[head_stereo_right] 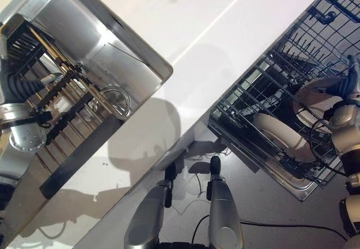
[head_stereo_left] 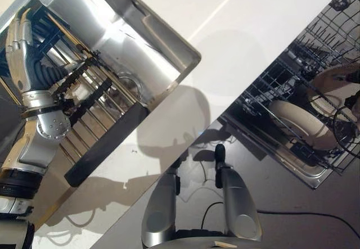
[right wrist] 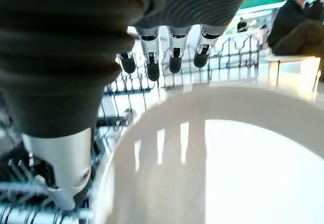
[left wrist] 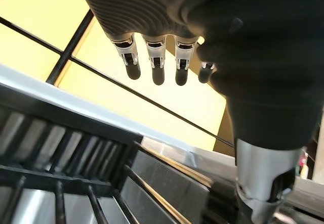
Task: Pick up plates and place into dishwasher.
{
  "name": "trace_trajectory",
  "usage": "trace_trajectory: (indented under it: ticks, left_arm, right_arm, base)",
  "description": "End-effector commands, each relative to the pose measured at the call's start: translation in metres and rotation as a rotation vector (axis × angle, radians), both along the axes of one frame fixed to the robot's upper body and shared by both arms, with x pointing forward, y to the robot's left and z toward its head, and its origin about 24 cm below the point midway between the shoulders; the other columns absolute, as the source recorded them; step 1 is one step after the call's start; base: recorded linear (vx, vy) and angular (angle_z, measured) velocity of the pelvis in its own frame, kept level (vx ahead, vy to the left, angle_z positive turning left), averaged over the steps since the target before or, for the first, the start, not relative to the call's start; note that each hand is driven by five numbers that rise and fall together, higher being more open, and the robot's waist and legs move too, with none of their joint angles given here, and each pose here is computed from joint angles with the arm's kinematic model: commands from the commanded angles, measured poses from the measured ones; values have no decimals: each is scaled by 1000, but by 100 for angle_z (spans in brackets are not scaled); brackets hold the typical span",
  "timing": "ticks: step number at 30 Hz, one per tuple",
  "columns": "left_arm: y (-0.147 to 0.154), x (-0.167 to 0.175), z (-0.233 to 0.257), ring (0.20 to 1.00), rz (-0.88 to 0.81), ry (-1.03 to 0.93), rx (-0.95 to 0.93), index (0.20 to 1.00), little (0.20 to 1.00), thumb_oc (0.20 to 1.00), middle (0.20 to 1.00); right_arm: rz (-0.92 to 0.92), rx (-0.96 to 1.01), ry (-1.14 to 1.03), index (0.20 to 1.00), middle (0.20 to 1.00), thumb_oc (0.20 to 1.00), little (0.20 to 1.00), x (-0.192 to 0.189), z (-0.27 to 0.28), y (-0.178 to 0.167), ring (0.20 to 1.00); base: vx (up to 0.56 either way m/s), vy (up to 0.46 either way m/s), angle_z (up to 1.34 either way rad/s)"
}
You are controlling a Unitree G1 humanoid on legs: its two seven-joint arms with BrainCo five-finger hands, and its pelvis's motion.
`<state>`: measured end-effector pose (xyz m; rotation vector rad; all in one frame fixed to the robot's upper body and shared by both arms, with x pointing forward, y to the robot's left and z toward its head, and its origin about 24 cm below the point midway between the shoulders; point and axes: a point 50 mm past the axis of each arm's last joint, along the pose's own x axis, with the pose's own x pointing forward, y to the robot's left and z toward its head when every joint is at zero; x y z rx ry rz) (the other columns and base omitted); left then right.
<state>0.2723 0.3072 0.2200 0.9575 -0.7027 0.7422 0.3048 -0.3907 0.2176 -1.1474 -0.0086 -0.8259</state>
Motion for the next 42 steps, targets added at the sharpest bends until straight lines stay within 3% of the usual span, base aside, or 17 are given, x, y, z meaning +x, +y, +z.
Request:
trace_trajectory:
  ticks: [1, 7, 16, 22, 42]
  left_arm:
    - [-2, -13, 5, 1000, -38, -65, -18, 1000, 1000, 1000, 1000]
    - [3, -22, -12, 1000, -13, -44, -51, 1000, 1000, 1000, 1000]
    - [-4, -32, -50, 1000, -5, -11, -131, 1000, 1000, 1000, 1000]
    - [-12, -35, -69, 1000, -13, 8, -198, 1000, 1000, 1000, 1000]
    - [-25, -45, -107, 1000, -36, 95, -316, 1000, 1000, 1000, 1000]
  right_arm:
    - [-29, -37, -200, 1000, 1000, 1000, 1000, -13, 25, -1, 1000]
    - [-34, 20, -378, 1000, 1000, 1000, 1000, -30, 19, 6, 1000]
    - [30, 326, -677, 1000, 1000, 1000, 1000, -49, -34, 47, 1000]
    - [7, 420, -748, 1000, 1000, 1000, 1000, -57, -56, 58, 1000]
    - [-82, 399, -845, 1000, 1000, 1000, 1000, -77, -86, 72, 1000]
  base:
    - [59, 50, -2]
    - [52, 90, -3]
    - [9, 152, -10]
    - [-35, 221, -12]
    - [-12, 137, -10]
